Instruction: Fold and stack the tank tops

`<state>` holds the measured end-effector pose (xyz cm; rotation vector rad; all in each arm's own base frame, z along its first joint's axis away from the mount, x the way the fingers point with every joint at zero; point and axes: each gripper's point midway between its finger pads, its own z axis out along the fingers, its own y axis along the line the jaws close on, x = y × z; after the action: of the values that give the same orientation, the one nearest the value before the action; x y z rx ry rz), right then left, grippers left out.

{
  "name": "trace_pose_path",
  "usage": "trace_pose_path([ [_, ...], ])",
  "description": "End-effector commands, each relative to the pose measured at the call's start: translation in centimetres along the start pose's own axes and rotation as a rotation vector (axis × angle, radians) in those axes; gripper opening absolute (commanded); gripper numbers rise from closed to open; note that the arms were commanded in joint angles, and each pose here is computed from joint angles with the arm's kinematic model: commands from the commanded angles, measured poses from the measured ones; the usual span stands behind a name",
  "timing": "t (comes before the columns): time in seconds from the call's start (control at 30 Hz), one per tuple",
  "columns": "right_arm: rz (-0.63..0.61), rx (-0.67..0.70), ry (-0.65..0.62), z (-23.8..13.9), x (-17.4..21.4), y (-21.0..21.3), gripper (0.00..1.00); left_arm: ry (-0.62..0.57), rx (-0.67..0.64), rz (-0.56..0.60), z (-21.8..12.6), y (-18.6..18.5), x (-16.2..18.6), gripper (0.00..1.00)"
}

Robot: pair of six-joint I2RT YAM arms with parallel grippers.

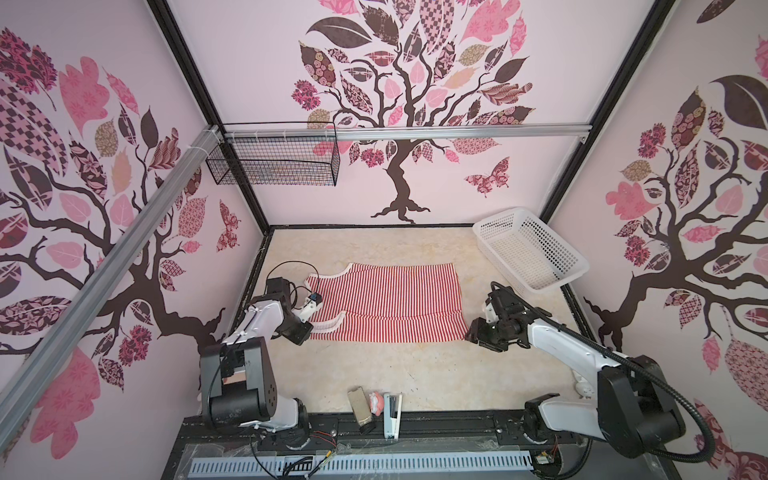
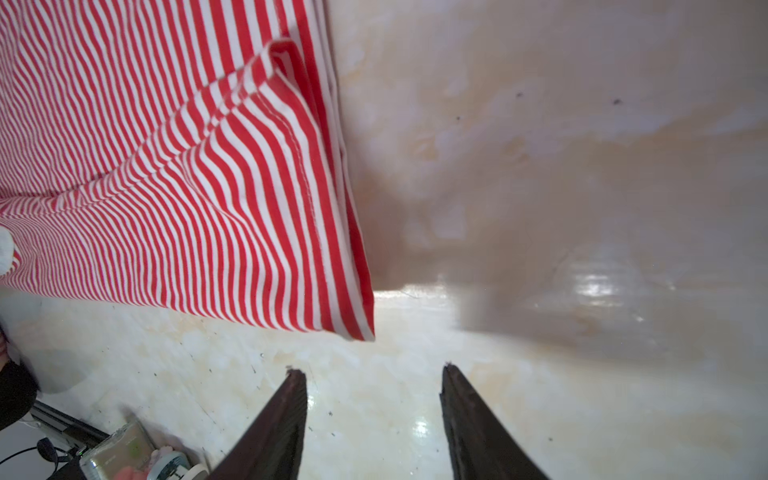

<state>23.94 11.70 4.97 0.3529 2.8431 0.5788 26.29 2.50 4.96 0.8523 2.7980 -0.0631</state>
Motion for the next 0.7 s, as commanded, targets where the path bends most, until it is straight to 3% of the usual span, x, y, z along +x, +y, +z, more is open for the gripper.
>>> trace_pose_path([
  [0.0, -0.003, 0.008, -0.05, -1.9, -1.2, 0.8, 0.56, -0.045, -0.003, 0.0, -2.6, 0.0, -1.1, 0.23],
  [0.13, -0.007, -0.058, -0.061, -2.2, -2.0, 2.5, 0.54, -0.122, 0.023, -0.021, -4.6, -0.4, -3.0, 0.26],
  [0.3, -0.01, -0.115, -0.049, -1.4, -2.6, 4.2, 0.4, -0.126, 0.022, -0.009, -2.8, -1.0, -4.6, 0.27],
  [0.43, -0.008, -0.167, -0.008, -0.1, -2.6, 5.3, 0.3, -0.062, 0.006, -0.009, -0.2, -0.9, -4.6, 0.27],
  [0.67, 0.009, -0.197, 0.052, 2.3, -1.5, 5.2, 0.31, 0.046, -0.045, -0.012, 2.9, 0.0, -2.2, 0.26],
])
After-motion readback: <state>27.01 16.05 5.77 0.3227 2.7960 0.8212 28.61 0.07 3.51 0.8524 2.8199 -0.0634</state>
